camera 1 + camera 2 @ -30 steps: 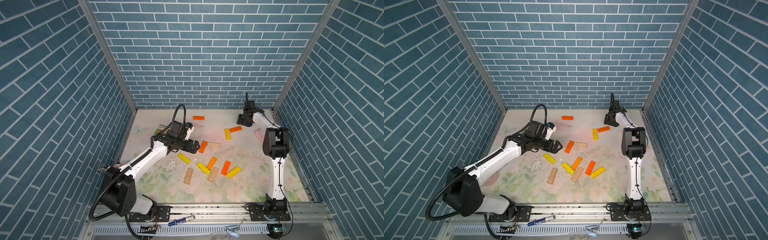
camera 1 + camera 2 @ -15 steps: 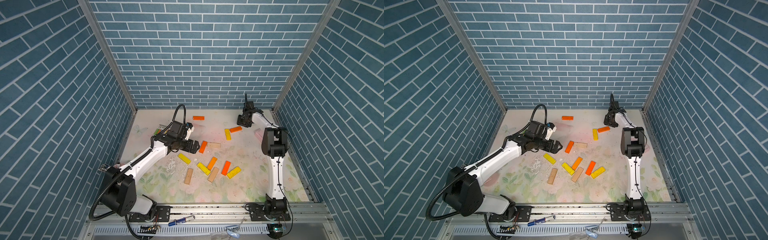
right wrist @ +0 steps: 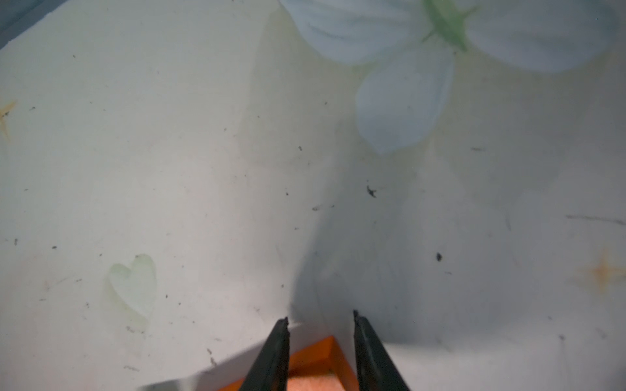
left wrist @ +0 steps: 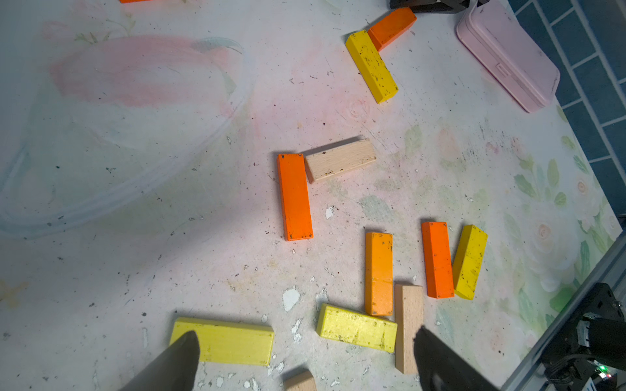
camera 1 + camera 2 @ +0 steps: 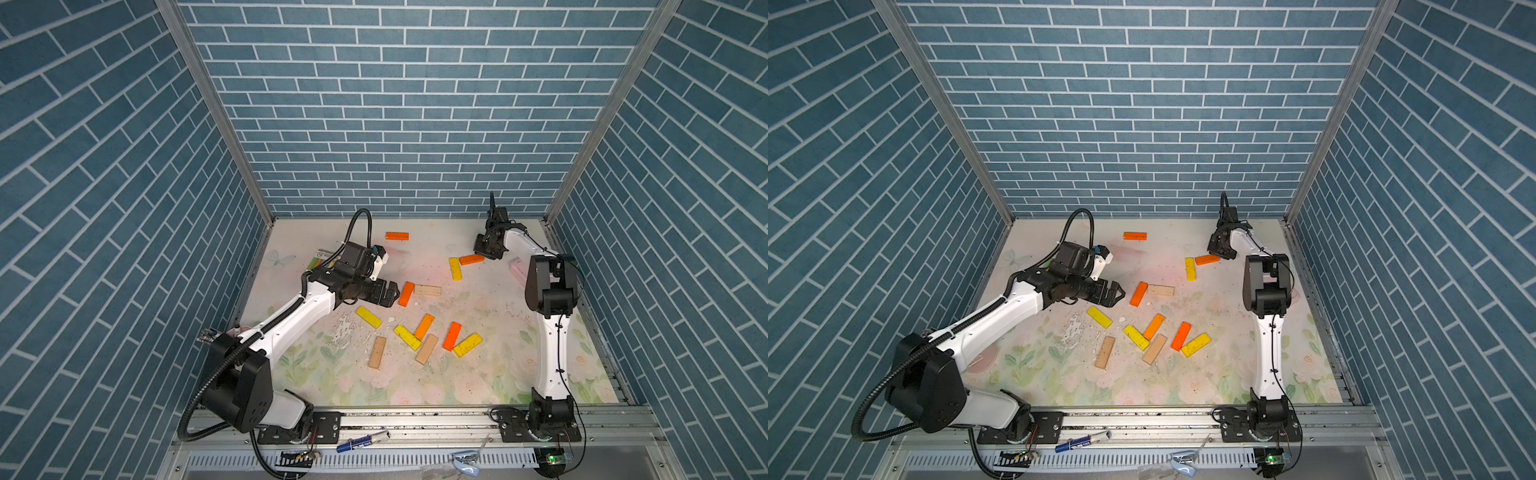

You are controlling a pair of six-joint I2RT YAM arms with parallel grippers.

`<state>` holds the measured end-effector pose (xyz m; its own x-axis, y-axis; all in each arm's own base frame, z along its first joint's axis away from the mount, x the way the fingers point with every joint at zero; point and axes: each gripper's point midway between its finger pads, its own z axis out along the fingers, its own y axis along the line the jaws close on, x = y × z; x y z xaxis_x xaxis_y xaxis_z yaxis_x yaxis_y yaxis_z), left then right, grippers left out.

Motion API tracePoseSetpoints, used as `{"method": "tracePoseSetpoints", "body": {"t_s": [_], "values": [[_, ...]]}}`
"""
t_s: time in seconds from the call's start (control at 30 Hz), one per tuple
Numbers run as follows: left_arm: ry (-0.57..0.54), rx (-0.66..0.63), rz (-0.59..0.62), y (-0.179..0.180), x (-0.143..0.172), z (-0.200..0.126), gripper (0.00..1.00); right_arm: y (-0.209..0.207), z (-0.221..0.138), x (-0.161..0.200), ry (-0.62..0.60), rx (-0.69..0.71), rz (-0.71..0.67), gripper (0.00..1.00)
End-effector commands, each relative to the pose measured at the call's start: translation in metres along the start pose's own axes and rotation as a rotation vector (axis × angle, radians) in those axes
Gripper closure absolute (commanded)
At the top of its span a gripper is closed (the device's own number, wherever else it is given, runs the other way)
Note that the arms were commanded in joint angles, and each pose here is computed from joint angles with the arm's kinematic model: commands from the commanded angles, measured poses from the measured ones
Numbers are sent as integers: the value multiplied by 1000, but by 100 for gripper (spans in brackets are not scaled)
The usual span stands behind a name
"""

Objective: Assemble the number 6 with building blocks
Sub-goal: Assemble the building block at the center of the board.

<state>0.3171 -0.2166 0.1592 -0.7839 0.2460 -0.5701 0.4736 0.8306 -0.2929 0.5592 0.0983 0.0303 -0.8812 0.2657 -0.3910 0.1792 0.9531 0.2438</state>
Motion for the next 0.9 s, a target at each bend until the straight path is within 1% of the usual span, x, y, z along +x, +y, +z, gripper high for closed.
{"method": "tracePoseSetpoints", "body": {"t_s": [0.0, 0.23, 0.3, 0.47, 0.6, 0.67, 0.73, 0.8, 0.87], "values": [[-14, 12, -2, -6, -7, -2, 1, -1, -11, 8, 20, 4, 60, 66], [-13, 12, -2, -6, -6, -2, 1, -2, -12, 10, 16, 3, 81, 66], [-14, 14, -1, -7, -7, -2, 1, 4, -14, 10, 26, -27, 78, 66], [-14, -2, -4, -4, -6, -1, 1, 7, -26, 2, 3, -30, 48, 62], [7, -77, -11, 8, -5, 8, 1, 11, -45, -4, -26, -41, 5, 58], [14, -100, -37, 9, -4, 14, 2, 11, -55, -4, -41, -42, -19, 58], [21, -117, -54, 4, -6, 19, 5, 10, -69, -6, -74, -55, -29, 58], [31, -146, -55, -2, -8, 27, 7, 8, -74, -3, -83, -84, -29, 58], [31, -144, -70, -10, -13, 40, 9, 4, -79, -1, -92, -109, -10, 58]]}}
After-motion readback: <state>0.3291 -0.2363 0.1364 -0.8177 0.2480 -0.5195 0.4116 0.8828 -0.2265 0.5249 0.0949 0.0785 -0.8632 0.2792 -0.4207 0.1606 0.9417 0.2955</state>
